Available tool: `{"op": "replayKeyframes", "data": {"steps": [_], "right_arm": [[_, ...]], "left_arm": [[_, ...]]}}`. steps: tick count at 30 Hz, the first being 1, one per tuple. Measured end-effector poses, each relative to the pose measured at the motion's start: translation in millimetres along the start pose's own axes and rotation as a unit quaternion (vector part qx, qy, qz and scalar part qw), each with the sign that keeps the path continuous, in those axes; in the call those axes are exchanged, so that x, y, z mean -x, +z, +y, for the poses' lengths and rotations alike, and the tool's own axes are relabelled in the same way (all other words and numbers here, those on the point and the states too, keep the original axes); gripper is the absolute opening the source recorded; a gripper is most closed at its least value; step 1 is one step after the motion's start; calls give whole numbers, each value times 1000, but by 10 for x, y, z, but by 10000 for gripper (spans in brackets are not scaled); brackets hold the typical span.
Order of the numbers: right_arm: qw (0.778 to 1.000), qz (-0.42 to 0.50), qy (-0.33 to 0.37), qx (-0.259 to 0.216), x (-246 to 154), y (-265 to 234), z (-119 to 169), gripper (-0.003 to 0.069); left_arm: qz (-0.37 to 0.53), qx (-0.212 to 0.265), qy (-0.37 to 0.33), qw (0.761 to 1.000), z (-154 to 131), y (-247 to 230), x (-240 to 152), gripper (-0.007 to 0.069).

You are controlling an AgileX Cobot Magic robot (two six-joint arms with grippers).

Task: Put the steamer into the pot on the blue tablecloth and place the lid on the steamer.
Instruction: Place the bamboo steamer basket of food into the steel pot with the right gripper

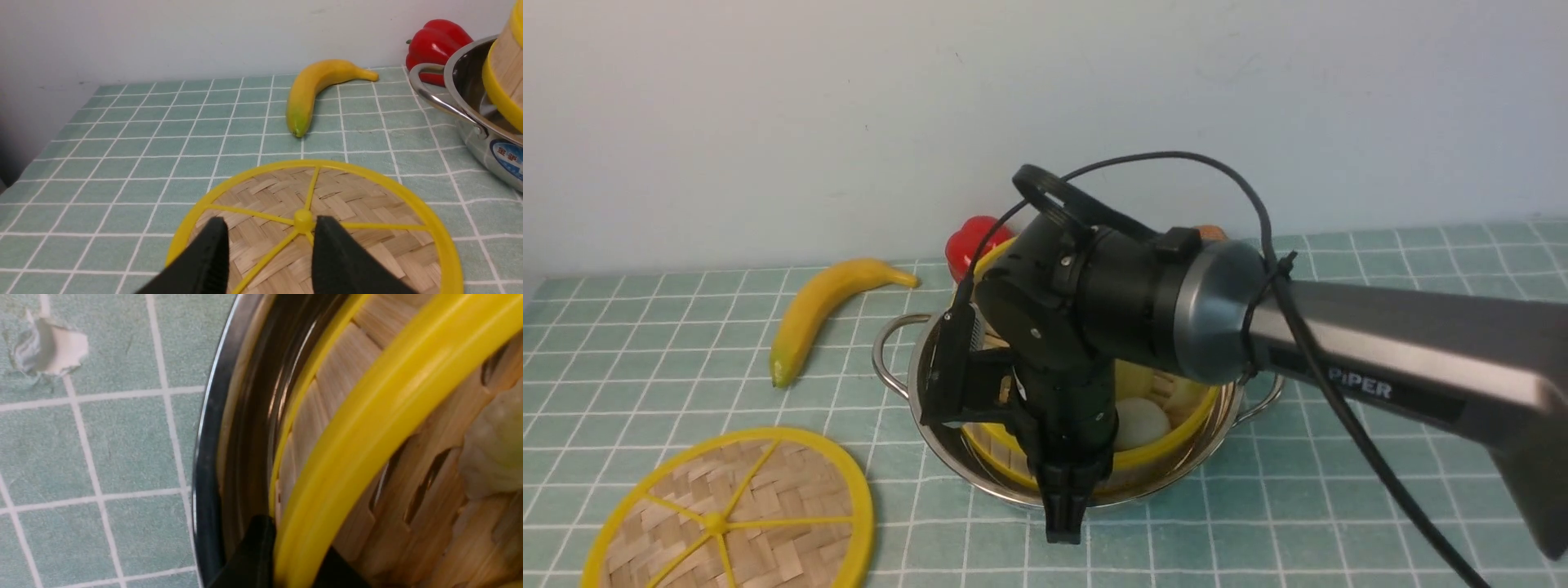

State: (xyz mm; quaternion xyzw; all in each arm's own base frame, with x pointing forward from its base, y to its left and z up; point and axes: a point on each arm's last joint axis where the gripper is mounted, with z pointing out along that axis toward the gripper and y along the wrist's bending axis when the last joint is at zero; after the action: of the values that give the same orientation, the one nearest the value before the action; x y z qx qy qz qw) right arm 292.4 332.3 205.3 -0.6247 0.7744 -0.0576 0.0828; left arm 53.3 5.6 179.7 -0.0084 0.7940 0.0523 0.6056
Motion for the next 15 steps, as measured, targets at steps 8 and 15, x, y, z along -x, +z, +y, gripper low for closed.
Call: {"op": "replayKeyframes", "data": {"steps": [8,15], "right_arm": [[1000,-2,-12,2,3,2,3,58],[1000,-3,-11,2,6,2,4,90]], "left_arm": [[0,0,0,1000,0,0,0,274],[0,0,0,1000,0,0,0,274]]}}
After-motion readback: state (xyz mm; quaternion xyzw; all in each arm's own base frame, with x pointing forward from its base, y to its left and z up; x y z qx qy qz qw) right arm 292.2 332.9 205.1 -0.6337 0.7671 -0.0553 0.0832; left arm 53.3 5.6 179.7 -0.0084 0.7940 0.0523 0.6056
